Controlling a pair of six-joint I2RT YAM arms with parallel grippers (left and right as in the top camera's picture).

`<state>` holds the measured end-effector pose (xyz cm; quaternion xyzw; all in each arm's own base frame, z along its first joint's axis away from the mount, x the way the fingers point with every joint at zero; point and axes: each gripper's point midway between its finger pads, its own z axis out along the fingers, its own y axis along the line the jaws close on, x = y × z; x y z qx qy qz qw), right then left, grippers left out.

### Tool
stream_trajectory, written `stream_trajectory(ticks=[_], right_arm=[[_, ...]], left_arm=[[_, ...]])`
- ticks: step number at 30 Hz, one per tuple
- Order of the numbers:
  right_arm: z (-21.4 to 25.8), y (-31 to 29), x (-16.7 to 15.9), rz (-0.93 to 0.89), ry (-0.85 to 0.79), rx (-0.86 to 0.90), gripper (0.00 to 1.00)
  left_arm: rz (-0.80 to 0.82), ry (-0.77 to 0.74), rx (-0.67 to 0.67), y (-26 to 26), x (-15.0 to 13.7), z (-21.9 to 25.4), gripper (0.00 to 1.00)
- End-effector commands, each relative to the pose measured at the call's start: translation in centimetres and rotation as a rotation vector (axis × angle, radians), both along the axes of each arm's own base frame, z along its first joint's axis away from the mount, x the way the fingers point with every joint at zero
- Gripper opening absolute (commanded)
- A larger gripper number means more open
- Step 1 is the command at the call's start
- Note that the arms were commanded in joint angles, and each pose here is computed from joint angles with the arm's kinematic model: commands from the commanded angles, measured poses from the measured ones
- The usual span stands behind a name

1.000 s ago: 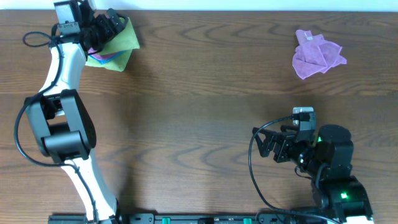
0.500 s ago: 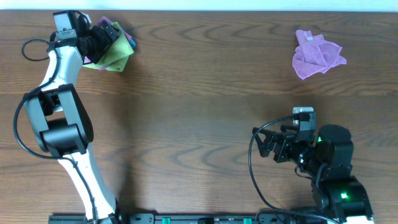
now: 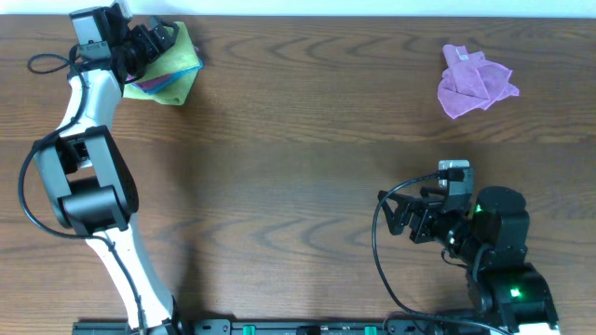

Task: Fold the cloth
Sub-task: 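Lay the green cloth flat on top of the stack and adjust it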

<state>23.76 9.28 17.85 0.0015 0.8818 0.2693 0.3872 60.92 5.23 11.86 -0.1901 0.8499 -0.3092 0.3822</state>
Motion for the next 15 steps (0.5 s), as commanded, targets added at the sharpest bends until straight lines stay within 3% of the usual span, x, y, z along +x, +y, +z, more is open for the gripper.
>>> stream_trajectory(ticks=[1,9,15], right_arm=[[0.0,-0.1,0.0,-0.011,0.005,0.014,0.99],[0.0,-0.1,0.0,-0.011,0.005,0.014,0.99],[0.0,-0.1,0.0,-0.011,0.005,0.014,0.99]], left_arm=[[-0.028,-0.092,0.016,-0.1,-0.1,4.5,0.95],[-0.142,-0.234,-0.015,-2.7,-1.6,12.1,0.95],[-0.246,-0.44,0.128,-5.9,-4.3,20.7,0.96]])
